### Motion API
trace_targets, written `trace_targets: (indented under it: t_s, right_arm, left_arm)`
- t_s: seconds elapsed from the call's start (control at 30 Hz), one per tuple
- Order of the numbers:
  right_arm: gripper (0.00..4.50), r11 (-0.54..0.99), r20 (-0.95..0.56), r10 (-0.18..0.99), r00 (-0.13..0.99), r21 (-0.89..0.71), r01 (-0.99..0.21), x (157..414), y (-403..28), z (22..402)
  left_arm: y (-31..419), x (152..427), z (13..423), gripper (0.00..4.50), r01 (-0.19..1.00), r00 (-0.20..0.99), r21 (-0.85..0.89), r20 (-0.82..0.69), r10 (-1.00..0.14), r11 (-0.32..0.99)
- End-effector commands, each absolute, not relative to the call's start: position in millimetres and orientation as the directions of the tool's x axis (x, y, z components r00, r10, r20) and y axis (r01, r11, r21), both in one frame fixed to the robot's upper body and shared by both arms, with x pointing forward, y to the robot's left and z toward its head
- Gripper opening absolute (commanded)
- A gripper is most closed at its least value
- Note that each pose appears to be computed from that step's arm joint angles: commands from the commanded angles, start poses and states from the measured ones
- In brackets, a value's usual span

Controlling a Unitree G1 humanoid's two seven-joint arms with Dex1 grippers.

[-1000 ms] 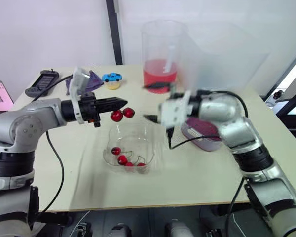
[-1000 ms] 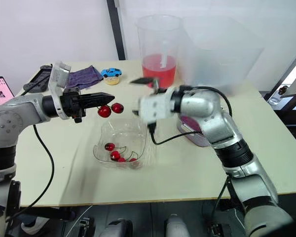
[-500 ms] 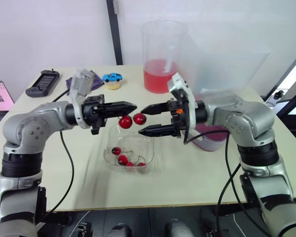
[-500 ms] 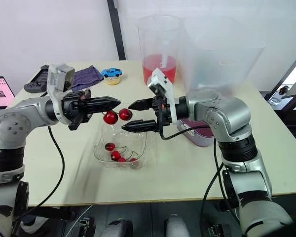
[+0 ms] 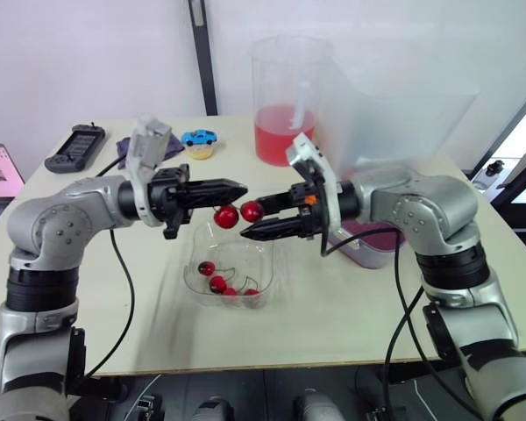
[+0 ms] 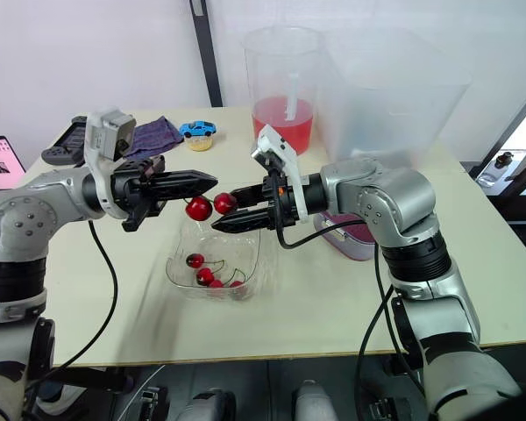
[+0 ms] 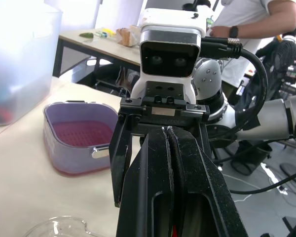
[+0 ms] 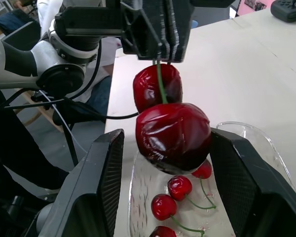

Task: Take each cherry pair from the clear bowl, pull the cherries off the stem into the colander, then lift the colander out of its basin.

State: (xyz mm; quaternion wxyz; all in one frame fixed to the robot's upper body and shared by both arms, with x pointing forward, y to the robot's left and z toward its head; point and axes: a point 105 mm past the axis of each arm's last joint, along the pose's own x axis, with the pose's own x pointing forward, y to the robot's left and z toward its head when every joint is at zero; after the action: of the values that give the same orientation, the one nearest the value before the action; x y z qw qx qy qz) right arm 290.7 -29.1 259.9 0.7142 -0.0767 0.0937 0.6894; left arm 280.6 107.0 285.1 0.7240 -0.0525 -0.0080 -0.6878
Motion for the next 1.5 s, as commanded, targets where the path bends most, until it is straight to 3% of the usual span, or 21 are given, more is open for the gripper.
trace_targets:
  t_s: [0.03,0.23,0.37,0.63,1.5]
  right_arm:
    - [2.70,0.016,-0.205,0.979,0.018,-0.013,-1.000,287,-27,276]
    - [2.70,0.001,-0.212,0.977,0.001,0.002,-1.000,284,-27,276]
    - [1.53,-0.004,-0.215,0.977,-0.005,0.004,-1.000,283,-26,276]
    - [1.53,-0.005,-0.236,0.972,-0.007,0.011,-1.000,282,-29,271]
    - [1.53,0.221,-0.315,0.933,0.176,0.113,-0.969,310,-78,239]
  left_arm:
    - [101,271,287,0.00,1.000,0.013,-0.026,0.072,-0.997,0.011]
    - [103,276,289,0.00,0.999,0.027,-0.021,0.080,-0.996,0.025]
    - [104,276,290,0.00,0.999,0.029,-0.017,0.082,-0.996,0.028]
    - [105,279,290,0.00,0.999,0.043,-0.006,0.079,-0.996,0.042]
    - [104,282,296,0.00,0.998,0.051,0.017,0.122,-0.991,0.054]
